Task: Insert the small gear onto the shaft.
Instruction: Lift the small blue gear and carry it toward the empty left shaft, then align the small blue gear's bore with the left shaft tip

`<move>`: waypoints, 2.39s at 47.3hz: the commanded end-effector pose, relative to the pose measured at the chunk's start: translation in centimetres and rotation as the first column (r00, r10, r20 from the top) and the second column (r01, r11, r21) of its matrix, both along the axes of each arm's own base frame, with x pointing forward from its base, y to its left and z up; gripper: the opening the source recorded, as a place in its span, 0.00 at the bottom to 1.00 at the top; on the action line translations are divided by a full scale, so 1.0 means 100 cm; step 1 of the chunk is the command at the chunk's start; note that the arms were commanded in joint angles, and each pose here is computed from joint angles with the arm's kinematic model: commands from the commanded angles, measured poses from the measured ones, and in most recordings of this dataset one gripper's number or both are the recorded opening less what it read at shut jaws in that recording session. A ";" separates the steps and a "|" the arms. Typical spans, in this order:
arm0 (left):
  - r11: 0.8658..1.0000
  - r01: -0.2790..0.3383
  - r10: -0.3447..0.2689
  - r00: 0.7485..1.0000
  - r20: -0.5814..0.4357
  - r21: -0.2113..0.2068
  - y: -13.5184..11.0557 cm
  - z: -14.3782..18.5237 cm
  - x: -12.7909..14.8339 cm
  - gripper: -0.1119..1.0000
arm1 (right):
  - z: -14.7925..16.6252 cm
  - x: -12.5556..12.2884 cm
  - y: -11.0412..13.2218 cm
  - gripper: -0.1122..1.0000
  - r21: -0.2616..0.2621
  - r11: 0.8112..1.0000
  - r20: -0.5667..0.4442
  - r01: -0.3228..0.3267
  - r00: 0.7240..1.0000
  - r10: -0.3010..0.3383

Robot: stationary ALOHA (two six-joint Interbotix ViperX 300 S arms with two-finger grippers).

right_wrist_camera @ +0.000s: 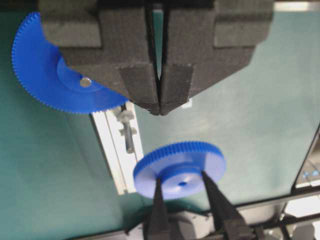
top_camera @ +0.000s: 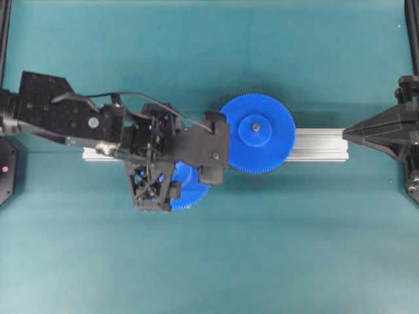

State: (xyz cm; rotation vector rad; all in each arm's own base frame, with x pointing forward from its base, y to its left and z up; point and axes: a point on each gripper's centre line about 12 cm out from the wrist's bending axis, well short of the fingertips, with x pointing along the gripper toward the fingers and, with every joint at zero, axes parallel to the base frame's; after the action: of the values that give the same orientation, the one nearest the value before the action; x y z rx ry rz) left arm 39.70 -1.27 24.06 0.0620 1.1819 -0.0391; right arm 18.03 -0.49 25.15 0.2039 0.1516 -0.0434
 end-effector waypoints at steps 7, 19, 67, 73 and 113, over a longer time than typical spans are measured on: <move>1.000 -0.021 0.021 0.997 0.078 0.003 0.011 0.027 0.001 0.72 | 0.004 0.001 0.000 0.14 0.009 1.000 0.013 0.003 1.000 -0.003; 0.999 -0.033 0.032 0.996 0.079 0.014 0.025 0.026 0.002 0.72 | 0.004 0.001 0.000 0.14 0.009 1.000 0.011 0.003 1.000 -0.003; 0.999 -0.039 0.037 0.998 0.049 0.038 0.047 -0.001 0.012 0.72 | 0.002 0.001 0.000 0.14 0.009 1.000 0.006 0.003 1.000 -0.003; 0.998 -0.047 0.045 0.998 0.054 0.035 0.049 -0.002 0.012 0.72 | 0.001 0.001 0.000 0.14 0.009 1.000 0.005 0.003 1.000 -0.003; 0.997 -0.067 0.066 0.997 0.027 0.040 0.062 -0.031 0.008 0.72 | 0.001 0.001 -0.001 0.14 0.009 1.000 0.006 0.006 1.000 -0.006</move>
State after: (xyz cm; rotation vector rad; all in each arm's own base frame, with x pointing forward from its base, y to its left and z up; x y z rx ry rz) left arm 40.48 4.36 19.98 0.0545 1.1878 0.0324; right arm 17.97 -0.52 24.94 0.2040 0.1545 -0.0454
